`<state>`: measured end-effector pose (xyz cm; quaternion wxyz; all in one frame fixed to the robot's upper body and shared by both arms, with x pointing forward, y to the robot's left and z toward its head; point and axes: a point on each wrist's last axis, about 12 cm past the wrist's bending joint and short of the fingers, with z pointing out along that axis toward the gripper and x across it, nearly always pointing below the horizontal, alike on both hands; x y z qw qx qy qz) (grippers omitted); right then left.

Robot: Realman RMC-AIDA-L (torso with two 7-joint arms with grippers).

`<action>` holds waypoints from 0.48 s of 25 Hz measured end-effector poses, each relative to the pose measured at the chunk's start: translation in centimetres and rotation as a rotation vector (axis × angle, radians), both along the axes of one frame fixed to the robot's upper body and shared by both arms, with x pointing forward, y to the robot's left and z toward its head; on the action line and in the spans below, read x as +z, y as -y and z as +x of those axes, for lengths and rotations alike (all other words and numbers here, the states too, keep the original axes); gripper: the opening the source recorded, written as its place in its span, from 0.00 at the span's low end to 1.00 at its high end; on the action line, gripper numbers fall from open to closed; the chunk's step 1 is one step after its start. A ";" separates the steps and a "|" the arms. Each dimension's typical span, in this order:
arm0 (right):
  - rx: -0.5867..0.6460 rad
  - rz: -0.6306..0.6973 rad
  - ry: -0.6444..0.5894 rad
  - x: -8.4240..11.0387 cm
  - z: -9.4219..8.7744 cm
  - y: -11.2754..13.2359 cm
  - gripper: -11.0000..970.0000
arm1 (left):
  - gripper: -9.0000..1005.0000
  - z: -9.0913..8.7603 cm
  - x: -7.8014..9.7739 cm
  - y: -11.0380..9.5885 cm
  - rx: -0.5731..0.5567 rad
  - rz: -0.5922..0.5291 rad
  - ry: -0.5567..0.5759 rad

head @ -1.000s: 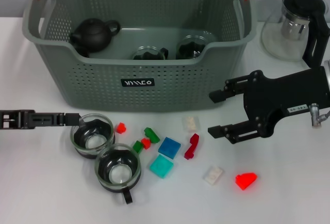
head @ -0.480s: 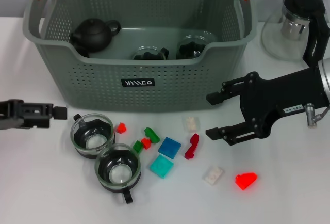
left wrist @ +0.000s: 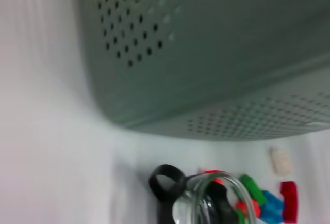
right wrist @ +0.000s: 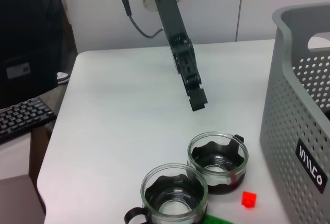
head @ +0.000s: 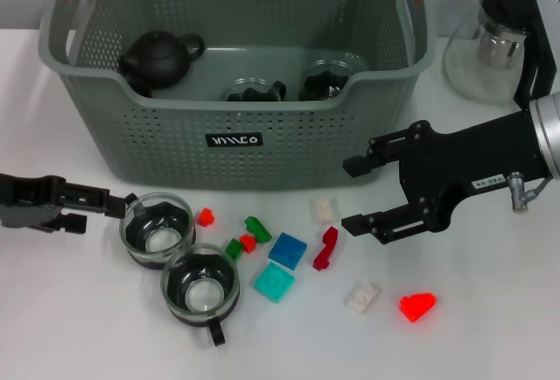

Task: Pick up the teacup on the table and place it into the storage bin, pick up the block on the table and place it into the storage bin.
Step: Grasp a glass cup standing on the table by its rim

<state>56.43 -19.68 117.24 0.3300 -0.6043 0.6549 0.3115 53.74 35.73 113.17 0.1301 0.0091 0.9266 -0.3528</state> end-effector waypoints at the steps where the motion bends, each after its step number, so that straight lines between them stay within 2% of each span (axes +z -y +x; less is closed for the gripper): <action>1: -0.001 0.000 0.003 0.0 0.0 0.0 0.78 | 0.87 0.1 -0.1 0.2 0.002 0.011 -0.004; 9: -0.008 -0.007 0.021 0.2 0.4 0.1 0.78 | 0.87 0.7 -0.8 2.3 -0.072 0.061 -0.004; 12: -0.008 -0.007 0.021 0.2 0.4 0.1 0.78 | 0.87 0.6 -0.6 2.1 -0.089 0.073 0.035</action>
